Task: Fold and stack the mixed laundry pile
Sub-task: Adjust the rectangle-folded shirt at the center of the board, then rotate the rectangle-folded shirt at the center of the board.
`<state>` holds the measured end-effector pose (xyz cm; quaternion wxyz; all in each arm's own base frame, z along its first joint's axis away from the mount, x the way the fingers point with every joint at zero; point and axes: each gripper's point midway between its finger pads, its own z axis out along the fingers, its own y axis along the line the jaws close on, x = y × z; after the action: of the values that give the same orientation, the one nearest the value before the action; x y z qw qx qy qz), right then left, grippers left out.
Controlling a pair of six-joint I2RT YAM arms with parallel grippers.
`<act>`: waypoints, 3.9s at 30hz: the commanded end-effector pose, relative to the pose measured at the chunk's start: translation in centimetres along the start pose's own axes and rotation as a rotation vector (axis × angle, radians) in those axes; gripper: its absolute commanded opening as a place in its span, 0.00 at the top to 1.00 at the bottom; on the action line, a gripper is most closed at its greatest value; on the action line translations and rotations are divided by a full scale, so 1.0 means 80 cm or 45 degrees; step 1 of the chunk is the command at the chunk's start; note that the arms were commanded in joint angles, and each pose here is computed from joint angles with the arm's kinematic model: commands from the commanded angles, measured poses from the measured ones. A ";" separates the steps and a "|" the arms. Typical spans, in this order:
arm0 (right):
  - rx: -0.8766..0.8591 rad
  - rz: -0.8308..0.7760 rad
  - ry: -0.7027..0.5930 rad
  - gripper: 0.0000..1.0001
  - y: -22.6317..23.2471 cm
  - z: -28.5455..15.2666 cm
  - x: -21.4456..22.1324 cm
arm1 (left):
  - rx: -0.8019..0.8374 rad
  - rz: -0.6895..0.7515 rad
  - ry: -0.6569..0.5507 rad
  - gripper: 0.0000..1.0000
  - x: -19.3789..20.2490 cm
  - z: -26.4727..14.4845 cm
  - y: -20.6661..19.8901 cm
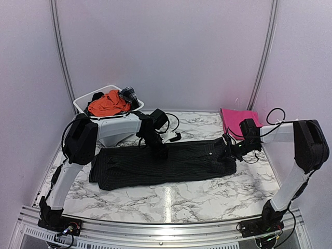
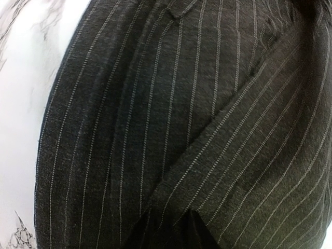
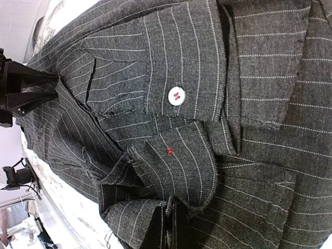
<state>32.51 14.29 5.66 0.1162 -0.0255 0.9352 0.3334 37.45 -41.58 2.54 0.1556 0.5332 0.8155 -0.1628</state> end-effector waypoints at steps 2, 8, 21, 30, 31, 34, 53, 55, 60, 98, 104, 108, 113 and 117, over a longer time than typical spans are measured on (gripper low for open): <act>-0.010 -0.014 -0.018 1.00 0.003 -0.003 -0.012 | 0.008 0.024 -0.045 0.84 -0.010 -0.034 -0.005; -0.016 -0.012 -0.019 1.00 0.004 -0.002 -0.013 | -0.027 0.029 -0.046 1.00 -0.011 -0.042 -0.001; -0.028 -0.101 -0.134 1.00 0.028 -0.026 -0.056 | -0.109 -0.026 -0.145 1.00 -0.029 -0.095 0.027; 0.135 -0.103 -0.106 1.00 -0.009 -0.009 -0.075 | -0.195 -0.110 -0.078 0.68 -0.012 -0.072 0.049; 0.173 -0.099 -0.093 1.00 -0.017 -0.009 -0.075 | -0.223 -0.128 -0.084 0.53 -0.013 -0.075 0.053; 0.274 -0.109 -0.086 1.00 -0.032 -0.015 -0.079 | -0.301 -0.166 -0.172 0.33 -0.029 -0.103 0.060; 0.053 -0.310 -0.146 0.60 0.072 -0.035 -0.101 | -0.408 -0.662 -0.741 0.01 0.001 -0.277 0.017; 0.052 -0.299 -0.081 0.63 0.069 -0.014 -0.088 | -0.381 -0.684 -0.728 0.01 0.011 -0.271 0.011; 0.145 -0.159 0.072 0.67 0.006 0.029 -0.045 | -0.331 -0.721 -0.650 0.01 0.036 -0.242 -0.001; 0.019 0.014 -0.212 0.38 -0.024 -0.030 -0.020 | -0.263 -0.553 -0.271 0.01 0.099 -0.144 -0.066; -0.063 0.038 -0.167 0.48 -0.010 -0.028 -0.028 | -0.276 -0.566 -0.244 0.01 0.109 -0.136 -0.064; -0.160 0.109 -0.120 0.58 0.010 -0.033 -0.025 | -0.295 -0.560 -0.244 0.01 0.113 -0.137 -0.062; -0.308 0.238 -0.074 0.69 0.044 -0.050 -0.013 | -0.297 -0.556 -0.234 0.01 0.116 -0.135 -0.062; -0.342 0.293 -0.077 0.70 0.059 -0.073 -0.003 | -0.304 -0.559 -0.234 0.01 0.119 -0.136 -0.062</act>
<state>32.09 14.13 9.58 0.1121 0.0505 0.8951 0.4285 28.78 -31.58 9.59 0.2596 0.2989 0.9048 -0.1570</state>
